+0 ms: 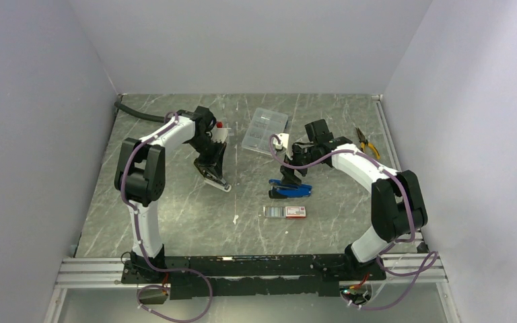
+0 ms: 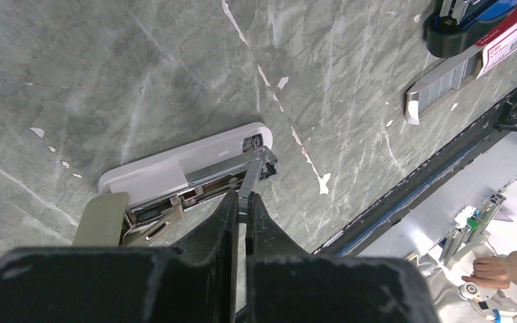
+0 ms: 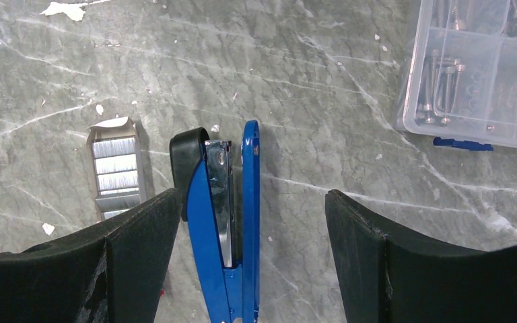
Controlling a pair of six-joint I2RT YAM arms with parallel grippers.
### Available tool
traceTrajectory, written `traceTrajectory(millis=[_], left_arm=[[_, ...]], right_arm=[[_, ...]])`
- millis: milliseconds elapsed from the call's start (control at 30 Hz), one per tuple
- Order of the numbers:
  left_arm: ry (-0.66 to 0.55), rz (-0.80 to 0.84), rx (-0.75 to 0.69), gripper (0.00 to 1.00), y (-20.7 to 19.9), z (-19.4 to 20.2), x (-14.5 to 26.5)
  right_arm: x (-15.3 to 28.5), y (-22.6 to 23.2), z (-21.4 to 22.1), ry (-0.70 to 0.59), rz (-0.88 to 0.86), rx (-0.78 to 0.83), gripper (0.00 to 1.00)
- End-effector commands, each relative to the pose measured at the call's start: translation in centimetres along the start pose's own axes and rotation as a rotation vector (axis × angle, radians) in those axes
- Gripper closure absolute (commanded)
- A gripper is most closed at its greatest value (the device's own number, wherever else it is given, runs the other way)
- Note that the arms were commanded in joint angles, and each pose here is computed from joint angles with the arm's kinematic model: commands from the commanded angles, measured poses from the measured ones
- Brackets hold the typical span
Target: Load the staples into the stapler
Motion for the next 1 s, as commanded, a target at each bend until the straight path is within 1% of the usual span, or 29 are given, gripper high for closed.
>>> traceTrajectory(millis=[0,333,533,967], left_arm=[[-0.026,0.002,-0.012,0.97,-0.7,-0.1,0.8],[-0.054,0.06,-0.041,0.97,-2.3,-0.6,2.4],[-0.063,0.079,-0.05,0.97,-2.7,-0.2,2.6],[-0.055,0.03,-0.041,0.97,-1.7,0.6,2.3]], right_arm=[[-0.1,0.0,0.0,-0.007,-0.008,0.016,0.18],[-0.2,0.0,0.2,-0.002,-0.013,0.015,0.18],[-0.2,0.1,0.2,0.0,-0.017,0.014,0.18],[-0.3,0.1,0.3,0.004,-0.022,0.007,0.18]])
Point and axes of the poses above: each gripper's point midway between its finger pads, its own x axis back along the fingers, its own y axis along the line the jaws close on, z = x × y, the point moved 3 cm from there along x, back along the fingers, and after that the axes turned 10 degrees about x, right-handed, at the moved point
